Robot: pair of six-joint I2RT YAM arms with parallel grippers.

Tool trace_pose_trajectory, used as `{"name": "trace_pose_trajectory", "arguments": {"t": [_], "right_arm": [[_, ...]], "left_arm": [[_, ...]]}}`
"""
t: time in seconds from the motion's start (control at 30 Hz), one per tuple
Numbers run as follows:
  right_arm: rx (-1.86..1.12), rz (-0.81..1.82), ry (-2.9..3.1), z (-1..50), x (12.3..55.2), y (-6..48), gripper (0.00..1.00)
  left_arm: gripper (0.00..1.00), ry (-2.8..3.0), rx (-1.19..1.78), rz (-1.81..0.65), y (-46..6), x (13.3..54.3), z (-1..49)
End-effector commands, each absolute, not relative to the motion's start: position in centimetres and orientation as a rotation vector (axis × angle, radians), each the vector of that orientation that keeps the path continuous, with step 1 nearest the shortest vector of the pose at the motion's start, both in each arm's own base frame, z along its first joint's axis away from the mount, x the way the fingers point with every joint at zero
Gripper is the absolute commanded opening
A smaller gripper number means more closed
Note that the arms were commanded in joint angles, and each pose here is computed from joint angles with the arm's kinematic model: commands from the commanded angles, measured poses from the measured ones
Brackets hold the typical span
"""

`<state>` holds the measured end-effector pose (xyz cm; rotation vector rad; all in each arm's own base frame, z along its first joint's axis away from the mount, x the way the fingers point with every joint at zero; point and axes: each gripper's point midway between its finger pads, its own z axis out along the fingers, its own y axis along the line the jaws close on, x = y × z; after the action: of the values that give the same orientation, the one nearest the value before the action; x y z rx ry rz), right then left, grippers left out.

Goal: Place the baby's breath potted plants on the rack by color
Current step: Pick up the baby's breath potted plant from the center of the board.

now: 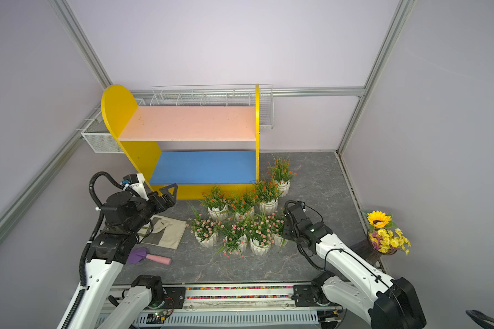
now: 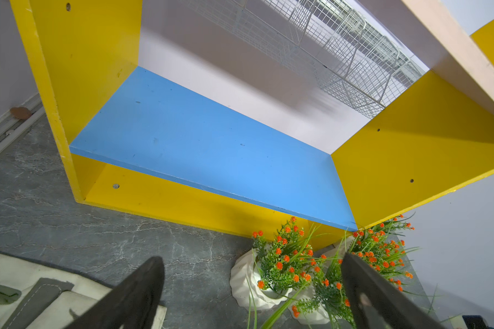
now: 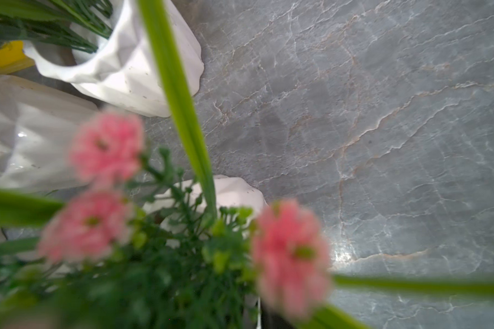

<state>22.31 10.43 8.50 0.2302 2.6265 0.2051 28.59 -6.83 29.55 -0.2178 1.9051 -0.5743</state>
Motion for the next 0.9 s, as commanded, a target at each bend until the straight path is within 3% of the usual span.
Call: {"name": "trace_pose_trajectory", "arguments": {"t": [0.0, 0.47, 0.87], "right_arm": [[0.214, 0.192, 2.65, 9.1, 21.8, 10.0, 0.09], [0.205, 0.181, 2.579, 15.1, 22.7, 7.0, 0.07], [0.127, 0.187, 2.494, 22.1, 24.7, 6.2, 0.07]], "left_arm": [[0.99, 1.89, -0.2, -0.612, -7.4, 28.4, 29.9], [0.99, 1.829, 0.001, -0.714, -11.3, 27.8, 31.8], [1.0, 1.821, 0.367, -0.671, -19.8, 25.5, 31.1]]}}
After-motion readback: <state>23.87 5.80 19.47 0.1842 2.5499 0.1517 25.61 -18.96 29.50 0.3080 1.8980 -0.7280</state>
